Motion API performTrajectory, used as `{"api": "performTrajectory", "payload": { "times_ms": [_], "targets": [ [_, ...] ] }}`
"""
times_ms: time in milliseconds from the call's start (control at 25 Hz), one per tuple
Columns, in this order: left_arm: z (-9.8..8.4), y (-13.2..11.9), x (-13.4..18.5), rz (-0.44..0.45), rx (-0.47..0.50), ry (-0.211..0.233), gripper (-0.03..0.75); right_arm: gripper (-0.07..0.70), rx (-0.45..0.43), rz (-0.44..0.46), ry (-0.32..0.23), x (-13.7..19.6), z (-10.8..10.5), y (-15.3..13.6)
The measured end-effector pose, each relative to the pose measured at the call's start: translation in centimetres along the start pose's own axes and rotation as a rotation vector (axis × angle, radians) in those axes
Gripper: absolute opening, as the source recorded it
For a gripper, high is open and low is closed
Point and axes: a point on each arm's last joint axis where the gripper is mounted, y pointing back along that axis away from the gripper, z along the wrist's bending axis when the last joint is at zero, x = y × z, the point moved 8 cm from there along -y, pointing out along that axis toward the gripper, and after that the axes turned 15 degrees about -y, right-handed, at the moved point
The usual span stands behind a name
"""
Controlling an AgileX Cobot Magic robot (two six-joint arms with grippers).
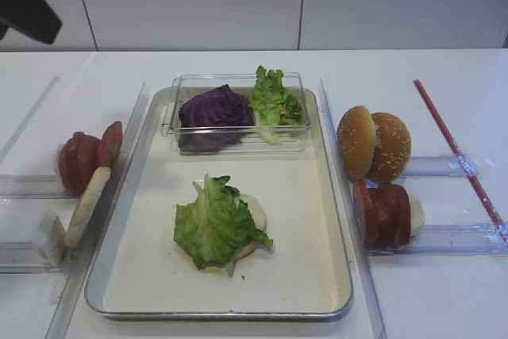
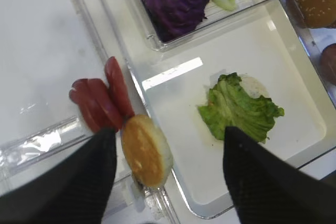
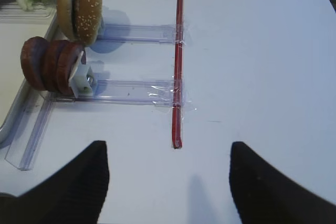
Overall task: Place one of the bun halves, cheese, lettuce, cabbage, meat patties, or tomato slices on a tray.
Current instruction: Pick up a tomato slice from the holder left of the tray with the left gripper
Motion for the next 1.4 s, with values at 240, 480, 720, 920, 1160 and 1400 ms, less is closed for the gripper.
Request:
{"api": "performTrajectory", "payload": {
  "times_ms": [240, 480, 720, 920, 1160, 1400],
  "targets": [
    [-0.6, -2.6, -2.9, 0.095, -0.043, -0.112, 0.449, 0.523, 0.002, 0.000, -0.004, 0.0, 0.0, 0.0],
    [0.6, -5.7, -4.2, 0.184, -0.160, -0.124, 0.449, 0.523, 0.004, -0.001, -0.004, 0.0, -0.1, 0.0],
    [0.9, -10.7, -3.3, 0.311, -0.136, -0.108, 0.448, 0.523, 0.004, -0.001, -0.004, 0.0, -0.1, 0.0],
    [1.2, -14.2, -2.4, 0.399, -0.121, -0.108, 0.449, 0.523, 0.004, -0.001, -0.005, 0.0, -0.1, 0.0],
    [1.6, -16.4, -1.6, 0.458, -0.134, -0.091, 0.448, 0.523, 0.004, -0.001, -0.005, 0.0, -0.1, 0.0],
    [1.7, -17.9, -1.0, 0.493, -0.131, -0.073, 0.449, 0.523, 0.007, -0.002, -0.012, 0.0, -0.1, 0.0]
  ]
}}
